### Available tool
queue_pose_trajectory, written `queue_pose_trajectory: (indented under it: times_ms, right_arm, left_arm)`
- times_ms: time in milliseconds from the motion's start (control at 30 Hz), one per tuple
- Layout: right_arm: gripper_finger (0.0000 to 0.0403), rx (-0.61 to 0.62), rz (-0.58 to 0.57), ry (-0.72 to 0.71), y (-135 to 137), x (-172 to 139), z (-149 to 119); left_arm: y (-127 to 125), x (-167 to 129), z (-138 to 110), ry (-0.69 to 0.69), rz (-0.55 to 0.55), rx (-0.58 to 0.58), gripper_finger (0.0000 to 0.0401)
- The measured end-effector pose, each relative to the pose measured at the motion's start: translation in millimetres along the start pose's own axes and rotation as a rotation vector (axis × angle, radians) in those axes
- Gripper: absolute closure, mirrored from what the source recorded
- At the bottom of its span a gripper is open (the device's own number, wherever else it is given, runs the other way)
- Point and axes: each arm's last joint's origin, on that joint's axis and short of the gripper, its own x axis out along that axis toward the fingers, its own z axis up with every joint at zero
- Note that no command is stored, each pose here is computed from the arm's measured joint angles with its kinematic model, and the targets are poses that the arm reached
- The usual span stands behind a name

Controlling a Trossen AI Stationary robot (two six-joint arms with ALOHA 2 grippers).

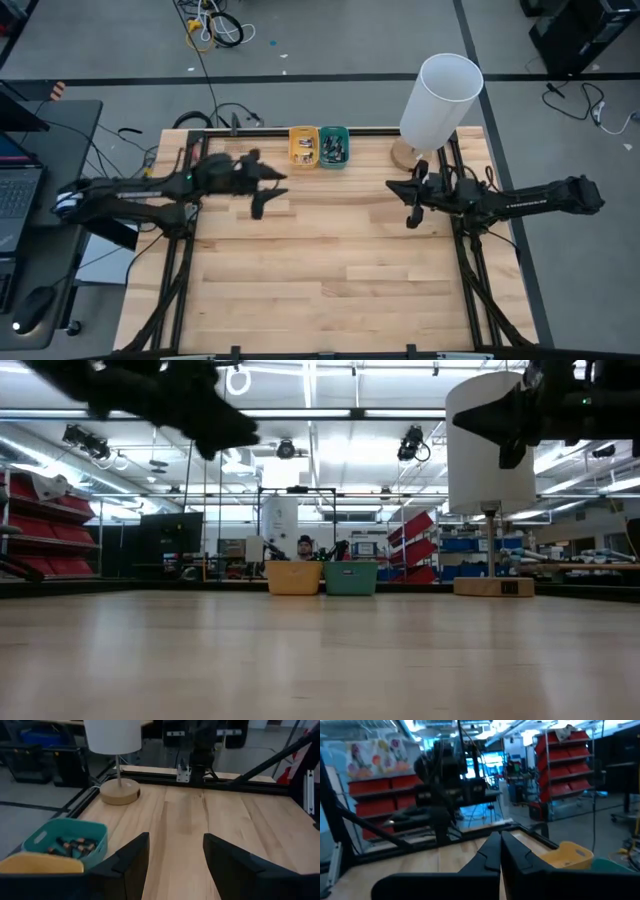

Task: Sort batteries
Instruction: Return to Home Position

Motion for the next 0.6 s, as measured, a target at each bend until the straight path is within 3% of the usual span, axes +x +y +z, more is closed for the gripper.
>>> queue_pose_trajectory:
  times_ms: [367,600]
  right_arm:
    - [0.0403,-0.050,-0.017,0.042,-6,0,0]
    - [0.0403,-0.128,-0.052,0.131,-8,-10,34]
  left_arm:
    - [-10,-45,-74,-0.218,-0.031,0.054,0.0199]
    - [-9,-61,-88,-0.300,-0.021,0.059,0.0199]
